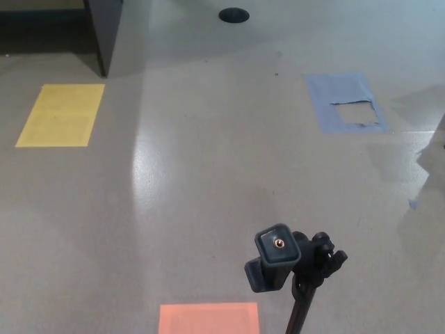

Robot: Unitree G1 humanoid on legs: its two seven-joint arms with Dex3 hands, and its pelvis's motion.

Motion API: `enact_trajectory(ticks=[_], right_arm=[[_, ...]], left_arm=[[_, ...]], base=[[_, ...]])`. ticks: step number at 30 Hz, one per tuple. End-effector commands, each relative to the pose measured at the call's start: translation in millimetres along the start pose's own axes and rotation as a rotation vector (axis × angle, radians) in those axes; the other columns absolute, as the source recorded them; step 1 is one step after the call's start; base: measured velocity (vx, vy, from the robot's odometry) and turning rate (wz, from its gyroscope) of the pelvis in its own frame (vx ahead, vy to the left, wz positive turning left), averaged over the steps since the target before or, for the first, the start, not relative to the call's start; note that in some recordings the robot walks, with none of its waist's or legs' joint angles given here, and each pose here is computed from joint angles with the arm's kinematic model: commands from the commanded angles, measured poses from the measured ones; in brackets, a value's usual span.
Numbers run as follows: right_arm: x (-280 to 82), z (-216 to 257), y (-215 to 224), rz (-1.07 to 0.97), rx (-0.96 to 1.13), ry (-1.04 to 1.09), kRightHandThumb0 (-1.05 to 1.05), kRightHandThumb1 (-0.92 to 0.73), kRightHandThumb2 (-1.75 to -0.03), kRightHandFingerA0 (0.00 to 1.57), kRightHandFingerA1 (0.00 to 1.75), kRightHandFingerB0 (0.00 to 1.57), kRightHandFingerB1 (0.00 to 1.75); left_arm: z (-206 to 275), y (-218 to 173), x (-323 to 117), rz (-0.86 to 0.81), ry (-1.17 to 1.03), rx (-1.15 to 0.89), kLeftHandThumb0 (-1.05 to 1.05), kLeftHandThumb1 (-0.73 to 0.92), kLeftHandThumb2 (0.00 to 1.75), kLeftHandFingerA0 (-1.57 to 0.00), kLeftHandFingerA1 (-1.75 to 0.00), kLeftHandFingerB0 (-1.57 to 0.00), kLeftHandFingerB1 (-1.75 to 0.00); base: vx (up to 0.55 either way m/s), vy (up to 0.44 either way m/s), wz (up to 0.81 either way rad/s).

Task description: A phone stand is kept on the floor and the robot uses both its hands to grab it and uses its left hand to extend the phone stand by pulling it upwards

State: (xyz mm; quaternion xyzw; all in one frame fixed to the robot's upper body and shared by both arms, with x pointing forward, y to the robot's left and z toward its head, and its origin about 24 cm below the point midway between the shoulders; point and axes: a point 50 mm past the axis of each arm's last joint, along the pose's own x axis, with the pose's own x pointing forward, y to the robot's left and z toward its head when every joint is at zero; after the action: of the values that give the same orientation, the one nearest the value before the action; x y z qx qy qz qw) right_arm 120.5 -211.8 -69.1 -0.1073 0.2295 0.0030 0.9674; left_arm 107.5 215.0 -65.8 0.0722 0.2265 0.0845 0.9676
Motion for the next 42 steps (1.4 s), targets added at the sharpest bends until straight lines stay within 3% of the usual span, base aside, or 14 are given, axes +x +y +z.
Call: enact_trajectory(ticks=[1, 3, 4, 8, 9, 10, 12, 13, 25, 31, 32, 33, 35, 42], right_arm=[[-23.2, 48.4, -16.2, -0.051, 0.164, -0.406, -0.61, -0.64, -0.60, 0.26, 0.30, 0.32, 0.32], [-23.6, 47.4, -16.5, -0.046, 0.172, -0.404, -0.61, -0.64, -0.60, 0.27, 0.30, 0.32, 0.32], [-24.3, 47.5, -16.6, -0.046, 0.169, -0.405, -0.61, -0.64, -0.60, 0.26, 0.30, 0.32, 0.32], [-25.7, 47.4, -17.1, -0.046, 0.163, -0.407, -0.62, -0.64, -0.60, 0.27, 0.30, 0.32, 0.32], [-26.2, 47.7, -17.1, -0.045, 0.164, -0.410, -0.61, -0.64, -0.60, 0.27, 0.30, 0.32, 0.32], [-25.8, 48.0, -17.3, -0.046, 0.167, -0.415, -0.61, -0.64, -0.59, 0.27, 0.30, 0.32, 0.32], [-25.6, 47.9, -17.7, -0.049, 0.166, -0.418, -0.62, -0.63, -0.59, 0.28, 0.30, 0.33, 0.32], [-25.7, 47.9, -17.7, -0.048, 0.166, -0.418, -0.62, -0.63, -0.59, 0.28, 0.30, 0.33, 0.33], [-29.0, 46.4, -19.7, -0.035, 0.145, -0.422, -0.64, -0.63, -0.59, 0.26, 0.30, 0.30, 0.32], [-28.6, 47.1, -15.7, 0.010, 0.145, -0.408, -0.69, -0.56, -0.57, 0.19, 0.28, 0.15, 0.29], [-29.0, 46.6, -14.5, 0.023, 0.126, -0.398, -0.81, -0.51, -0.82, 0.12, 0.27, 0.11, 0.17], [-28.5, 46.5, -14.0, 0.028, 0.118, -0.396, -0.71, -0.44, -0.85, 0.04, 0.22, 0.02, 0.17], [-27.3, 46.8, -14.2, 0.038, 0.081, -0.390, -0.84, -0.50, -0.84, 0.00, 0.00, 0.00, 0.01], [-25.1, 48.4, -15.5, 0.015, -0.021, -0.368, -0.86, -0.48, -0.88, 0.00, 0.00, 0.00, 0.05]], left_arm=[[45.3, 21.0, -23.9, 0.159, -0.338, -0.163, -0.65, 0.75, 0.63, -0.30, -0.36, -0.37, -0.36], [45.6, 20.8, -25.1, 0.160, -0.336, -0.161, -0.65, 0.75, 0.63, -0.31, -0.35, -0.38, -0.36], [45.5, 20.6, -25.5, 0.161, -0.334, -0.161, -0.71, 0.61, 0.95, -0.20, -0.45, -0.36, -0.51], [45.3, 20.4, -26.6, 0.160, -0.326, -0.162, -0.73, 0.61, 0.95, -0.21, -0.45, -0.36, -0.50], [45.4, 20.5, -26.9, 0.159, -0.326, -0.162, -0.64, 0.74, 0.62, -0.31, -0.35, -0.37, -0.35], [45.7, 20.6, -26.5, 0.162, -0.333, -0.167, -0.74, 0.62, 0.94, -0.24, -0.46, -0.33, -0.49], [45.0, 20.9, -25.6, 0.161, -0.334, -0.167, -0.74, 0.62, 0.95, -0.23, -0.46, -0.34, -0.49], [45.1, 21.1, -25.7, 0.160, -0.335, -0.168, -0.64, 0.74, 0.62, -0.31, -0.35, -0.37, -0.35], [43.0, 19.2, -29.6, 0.129, -0.337, -0.167, -0.63, 0.74, 0.62, -0.29, -0.35, -0.33, -0.33], [42.3, 21.9, -30.7, 0.130, -0.351, -0.175, -0.67, 0.62, 0.60, -0.32, -0.35, -0.31, -0.32], [42.0, 22.5, -31.1, 0.141, -0.356, -0.173, -0.67, 0.57, 0.58, -0.34, -0.35, -0.32, -0.32], [42.5, 22.6, -31.3, 0.144, -0.358, -0.174, -0.66, 0.56, 0.58, -0.34, -0.35, -0.33, -0.32], [43.4, 21.9, -31.3, 0.143, -0.363, -0.183, -0.63, 0.49, 0.56, -0.33, -0.35, -0.32, -0.32], [46.4, 17.1, -30.7, 0.125, -0.393, -0.223, -0.58, 0.40, 0.53, -0.33, -0.34, -0.32, -0.31]], base=[[0.00, 0.000, 0.00], [0.00, 0.000, 0.00], [0.00, 0.000, 0.00], [0.00, 0.000, 0.00], [0.00, 0.000, 0.00], [0.00, 0.000, 0.00], [0.00, 0.000, 0.00], [0.00, 0.000, 0.00], [0.00, 0.000, 0.00], [0.00, 0.000, 0.00], [0.00, 0.000, 0.00], [0.00, 0.000, 0.00], [0.00, 0.000, 0.00], [0.00, 0.000, 0.00]])
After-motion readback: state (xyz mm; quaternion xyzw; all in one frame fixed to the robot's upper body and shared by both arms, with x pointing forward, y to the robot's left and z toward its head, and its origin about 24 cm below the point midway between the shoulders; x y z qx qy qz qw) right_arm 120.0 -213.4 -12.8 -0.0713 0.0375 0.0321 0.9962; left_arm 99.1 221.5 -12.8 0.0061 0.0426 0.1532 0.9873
